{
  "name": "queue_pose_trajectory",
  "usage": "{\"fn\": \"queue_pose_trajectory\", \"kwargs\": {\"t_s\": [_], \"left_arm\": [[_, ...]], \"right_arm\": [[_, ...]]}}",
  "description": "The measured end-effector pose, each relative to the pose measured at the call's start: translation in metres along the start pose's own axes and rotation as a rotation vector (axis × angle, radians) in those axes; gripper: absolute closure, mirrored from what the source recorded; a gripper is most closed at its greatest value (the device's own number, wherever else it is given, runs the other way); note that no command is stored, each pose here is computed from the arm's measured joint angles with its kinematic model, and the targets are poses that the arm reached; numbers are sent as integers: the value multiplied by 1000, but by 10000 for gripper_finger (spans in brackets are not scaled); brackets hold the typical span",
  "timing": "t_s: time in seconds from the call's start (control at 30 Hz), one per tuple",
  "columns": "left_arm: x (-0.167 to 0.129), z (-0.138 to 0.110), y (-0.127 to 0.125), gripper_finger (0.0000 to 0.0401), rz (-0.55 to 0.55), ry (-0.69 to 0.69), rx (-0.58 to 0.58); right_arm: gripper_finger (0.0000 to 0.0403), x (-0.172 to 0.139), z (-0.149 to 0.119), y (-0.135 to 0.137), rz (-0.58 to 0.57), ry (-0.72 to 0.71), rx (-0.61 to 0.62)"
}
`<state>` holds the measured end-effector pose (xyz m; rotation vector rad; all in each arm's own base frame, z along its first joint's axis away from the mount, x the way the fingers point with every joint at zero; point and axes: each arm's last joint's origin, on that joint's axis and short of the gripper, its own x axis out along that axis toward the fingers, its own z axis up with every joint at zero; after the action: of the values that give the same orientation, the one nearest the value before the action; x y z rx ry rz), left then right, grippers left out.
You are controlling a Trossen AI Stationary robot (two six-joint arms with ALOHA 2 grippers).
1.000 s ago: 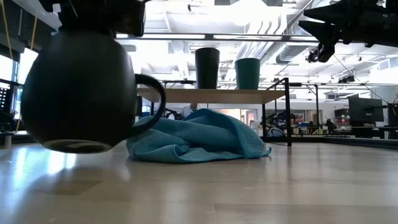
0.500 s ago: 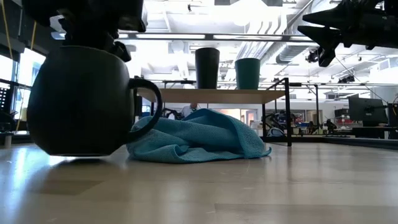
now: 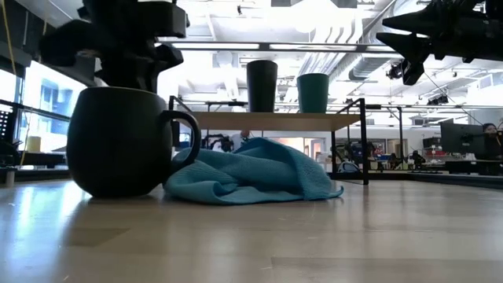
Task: Stack small to large cups/mugs on shelf
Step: Put the black mug on the shelf
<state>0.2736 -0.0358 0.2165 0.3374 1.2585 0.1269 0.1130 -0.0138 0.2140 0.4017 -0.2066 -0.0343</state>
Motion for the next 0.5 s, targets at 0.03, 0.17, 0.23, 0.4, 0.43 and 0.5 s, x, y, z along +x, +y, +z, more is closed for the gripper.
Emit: {"fn": "queue_pose_trajectory", "kwargs": {"t_s": [0.03, 0.17, 0.23, 0.4, 0.43, 0.5], "left_arm": [[1, 0, 3, 383, 3, 3, 6], [4, -1, 11, 393, -8, 11, 6], [5, -1, 15, 390, -25, 15, -4], [7, -2, 19, 351, -44, 24, -16], [7, -2, 19, 343, -44, 24, -16], [7, -2, 19, 331, -44, 24, -17]], "right_arm": [[299, 0, 0, 0, 0, 0, 0], [299, 0, 0, 0, 0, -1, 9], [299, 0, 0, 0, 0, 0, 17], [299, 0, 0, 0, 1, -1, 19], [299, 0, 0, 0, 1, -1, 19], [299, 0, 0, 0, 1, -1, 18]]}}
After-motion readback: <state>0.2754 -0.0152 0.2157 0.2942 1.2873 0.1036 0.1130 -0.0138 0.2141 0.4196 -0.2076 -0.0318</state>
